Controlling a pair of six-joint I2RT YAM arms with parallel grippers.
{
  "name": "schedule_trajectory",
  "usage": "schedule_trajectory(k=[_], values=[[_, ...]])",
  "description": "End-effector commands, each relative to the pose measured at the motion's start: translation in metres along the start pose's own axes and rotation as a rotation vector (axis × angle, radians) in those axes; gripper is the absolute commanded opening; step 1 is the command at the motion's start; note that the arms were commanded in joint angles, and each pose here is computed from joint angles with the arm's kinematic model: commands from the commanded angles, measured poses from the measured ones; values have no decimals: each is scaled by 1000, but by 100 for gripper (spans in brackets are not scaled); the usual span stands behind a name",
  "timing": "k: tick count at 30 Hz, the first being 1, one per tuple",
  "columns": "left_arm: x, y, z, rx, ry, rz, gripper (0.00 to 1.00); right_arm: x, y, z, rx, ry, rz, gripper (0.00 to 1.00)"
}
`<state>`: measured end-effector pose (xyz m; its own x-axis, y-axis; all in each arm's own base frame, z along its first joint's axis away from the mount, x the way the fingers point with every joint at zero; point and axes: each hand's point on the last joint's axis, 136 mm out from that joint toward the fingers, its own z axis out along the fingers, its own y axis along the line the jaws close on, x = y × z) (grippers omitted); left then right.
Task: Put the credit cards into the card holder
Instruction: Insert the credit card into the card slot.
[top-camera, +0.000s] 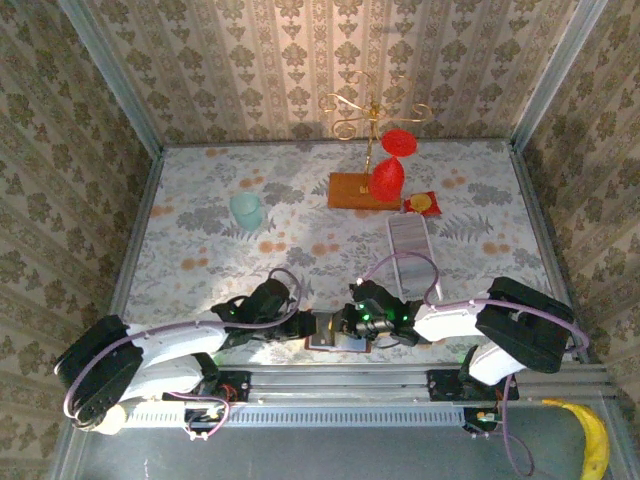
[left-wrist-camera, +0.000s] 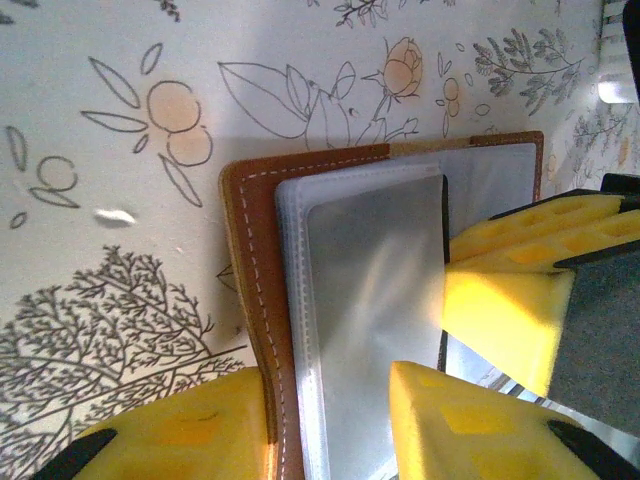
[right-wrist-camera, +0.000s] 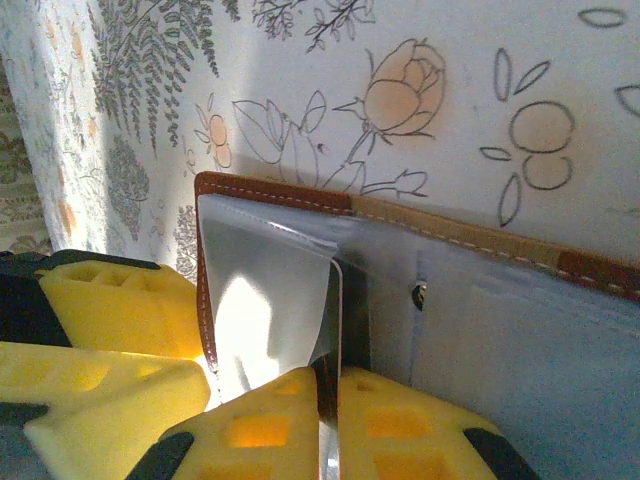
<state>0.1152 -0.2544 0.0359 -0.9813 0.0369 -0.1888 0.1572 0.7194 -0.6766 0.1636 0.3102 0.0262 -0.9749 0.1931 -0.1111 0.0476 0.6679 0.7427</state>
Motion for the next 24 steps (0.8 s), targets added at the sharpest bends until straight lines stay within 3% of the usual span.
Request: schedule_trajectory(k=[1, 12, 20, 24], values=[[-7, -11, -4, 45, -37, 6, 36, 0, 1, 4, 12, -7, 7, 9], [-14, -26, -9, 99, -63, 32, 36, -2, 19, 6, -59, -28, 8, 10], [-15, -28, -11, 111, -76, 41, 23, -4, 19, 2, -73, -50, 20, 11], [-16, -26, -14, 91, -81, 51, 13, -6, 19, -4, -59, -67, 17, 18]])
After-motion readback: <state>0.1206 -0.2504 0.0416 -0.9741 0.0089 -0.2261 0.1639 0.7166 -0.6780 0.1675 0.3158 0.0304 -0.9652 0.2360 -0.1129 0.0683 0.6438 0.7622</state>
